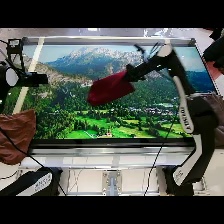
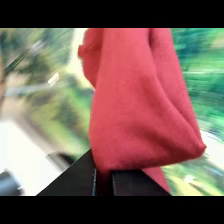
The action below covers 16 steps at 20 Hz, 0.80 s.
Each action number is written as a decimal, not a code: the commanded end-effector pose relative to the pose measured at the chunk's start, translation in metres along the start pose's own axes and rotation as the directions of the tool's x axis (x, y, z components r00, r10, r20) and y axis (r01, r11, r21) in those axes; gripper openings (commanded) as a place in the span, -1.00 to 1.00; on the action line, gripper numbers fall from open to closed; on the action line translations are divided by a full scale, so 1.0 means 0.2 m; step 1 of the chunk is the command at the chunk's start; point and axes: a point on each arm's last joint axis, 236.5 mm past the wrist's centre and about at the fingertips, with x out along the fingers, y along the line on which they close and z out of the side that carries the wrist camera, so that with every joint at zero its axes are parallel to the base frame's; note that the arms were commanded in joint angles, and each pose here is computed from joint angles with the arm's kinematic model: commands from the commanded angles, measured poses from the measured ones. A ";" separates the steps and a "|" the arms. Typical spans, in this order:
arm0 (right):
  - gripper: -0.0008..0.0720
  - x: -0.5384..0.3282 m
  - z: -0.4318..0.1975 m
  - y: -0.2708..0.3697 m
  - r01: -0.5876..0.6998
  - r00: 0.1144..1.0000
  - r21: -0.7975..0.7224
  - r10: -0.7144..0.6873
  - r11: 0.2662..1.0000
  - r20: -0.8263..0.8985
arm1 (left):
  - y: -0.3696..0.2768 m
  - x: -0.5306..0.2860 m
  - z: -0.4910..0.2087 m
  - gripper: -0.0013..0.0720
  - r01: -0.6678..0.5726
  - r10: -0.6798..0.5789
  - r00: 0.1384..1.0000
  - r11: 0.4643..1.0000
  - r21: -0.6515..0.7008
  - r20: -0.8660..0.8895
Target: Fold the shirts.
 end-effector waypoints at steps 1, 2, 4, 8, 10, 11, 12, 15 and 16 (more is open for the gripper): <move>-0.93 -0.59 0.00 -0.39 0.223 0.962 0.108 -0.237 0.969 0.137 | 0.00 0.00 0.00 -0.93 0.000 0.000 1.000 1.000 0.000 0.000; -0.93 -0.75 -0.01 -0.49 0.253 0.943 0.155 -0.279 0.955 0.180 | 0.00 0.00 0.00 -0.93 0.000 0.000 1.000 1.000 0.000 0.000; -0.93 -1.08 -0.10 -0.67 0.298 0.902 0.265 -0.361 0.917 0.237 | 0.00 0.00 0.00 -0.93 0.000 0.000 1.000 1.000 0.000 0.000; -0.93 -1.54 -0.49 -0.89 0.365 0.840 0.470 -0.502 0.804 0.207 | 0.00 0.00 0.00 -0.93 0.000 0.000 1.000 1.000 -0.001 -0.001; -0.93 -1.70 -0.72 -0.95 0.417 0.802 0.540 -0.576 0.731 0.161 | 0.00 0.00 0.00 -0.93 0.004 -0.004 1.000 1.000 -0.004 -0.001; -0.93 -1.76 -0.84 -0.97 0.445 0.780 0.574 -0.613 0.688 0.130 | -0.01 0.00 0.00 -0.93 0.006 -0.006 1.000 1.000 -0.004 -0.002; -0.93 -1.83 -0.97 -1.00 0.464 0.754 0.618 -0.649 0.635 0.100 | -0.01 0.00 0.00 -0.93 0.007 -0.007 1.000 1.000 -0.005 -0.002; -0.93 -1.87 -1.31 -1.06 0.437 0.741 0.730 -0.671 0.526 0.040 | -0.01 0.00 0.00 -0.93 0.009 -0.009 1.000 1.000 -0.006 -0.002; -0.93 -1.83 -1.42 -1.09 0.412 0.752 0.767 -0.659 0.492 0.018 | -0.02 0.00 0.00 -0.93 0.017 -0.017 1.000 1.000 -0.010 -0.003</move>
